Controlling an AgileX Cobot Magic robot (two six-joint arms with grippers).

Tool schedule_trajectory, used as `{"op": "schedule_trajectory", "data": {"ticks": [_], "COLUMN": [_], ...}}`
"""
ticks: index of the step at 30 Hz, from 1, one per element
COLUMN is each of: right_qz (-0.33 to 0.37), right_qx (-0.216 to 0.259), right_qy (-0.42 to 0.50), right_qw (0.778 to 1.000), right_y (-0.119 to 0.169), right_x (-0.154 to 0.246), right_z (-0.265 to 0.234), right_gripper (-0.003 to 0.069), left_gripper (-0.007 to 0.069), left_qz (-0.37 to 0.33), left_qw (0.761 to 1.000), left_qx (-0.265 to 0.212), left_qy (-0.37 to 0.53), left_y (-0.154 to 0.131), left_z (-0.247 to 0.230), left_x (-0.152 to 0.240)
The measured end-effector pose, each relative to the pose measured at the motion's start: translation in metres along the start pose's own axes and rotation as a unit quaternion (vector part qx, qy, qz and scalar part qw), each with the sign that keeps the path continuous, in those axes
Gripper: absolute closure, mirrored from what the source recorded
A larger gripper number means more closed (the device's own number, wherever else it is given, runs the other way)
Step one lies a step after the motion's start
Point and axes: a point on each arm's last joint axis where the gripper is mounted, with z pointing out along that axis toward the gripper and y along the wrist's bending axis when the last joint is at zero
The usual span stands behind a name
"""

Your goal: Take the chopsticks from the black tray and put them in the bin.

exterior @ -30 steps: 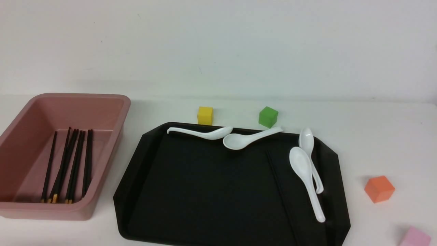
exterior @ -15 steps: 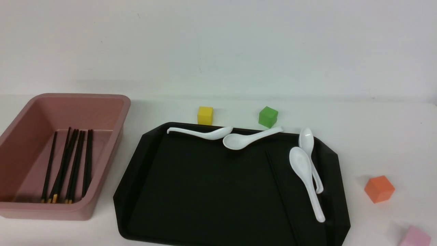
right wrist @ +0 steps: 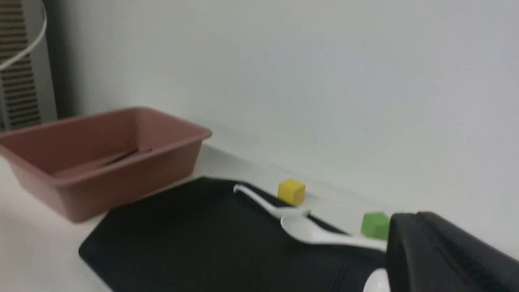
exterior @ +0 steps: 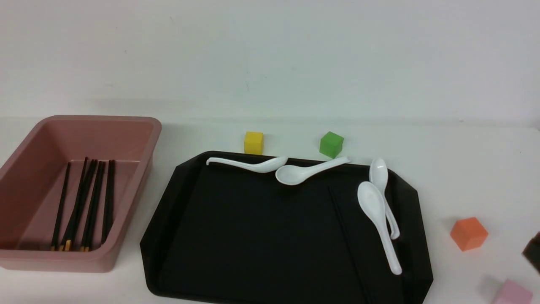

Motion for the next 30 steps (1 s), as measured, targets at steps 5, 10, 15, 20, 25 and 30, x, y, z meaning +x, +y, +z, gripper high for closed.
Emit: {"op": "schedule_trajectory", "data": {"ticks": [5,10,15,20,25,30], "right_qz": [0.000,0.000,0.000,-0.001,-0.002,0.003], "right_qx": [-0.001,-0.001,0.000,0.025,0.124,0.207], "right_qy": [0.022,0.032,0.024,0.009,0.029,0.063], "right_qw": [1.000,0.999,1.000,1.000,0.992,0.976], "right_y": [0.000,0.000,0.000,-0.003,-0.014,-0.022], "right_x": [0.011,0.014,0.013,0.020,0.058,0.072], "right_z": [0.000,0.000,-0.003,-0.008,-0.018,-0.027], "right_gripper": [0.0629,0.0622,0.0613,0.0609,0.0603,0.0597], "left_gripper": [0.0460,0.0460,0.0460,0.0460,0.0460,0.0460], "left_qz": [0.000,0.000,0.000,0.000,0.000,0.000], "left_qw": [1.000,1.000,1.000,1.000,1.000,1.000], "left_qx": [0.000,0.000,0.000,0.000,0.000,0.000], "left_qy": [0.000,0.000,0.000,0.000,0.000,0.000], "left_y": [0.000,0.000,0.000,0.000,0.000,0.000], "left_z": [0.000,0.000,0.000,0.000,0.000,0.000], "left_x": [0.000,0.000,0.000,0.000,0.000,0.000]}}
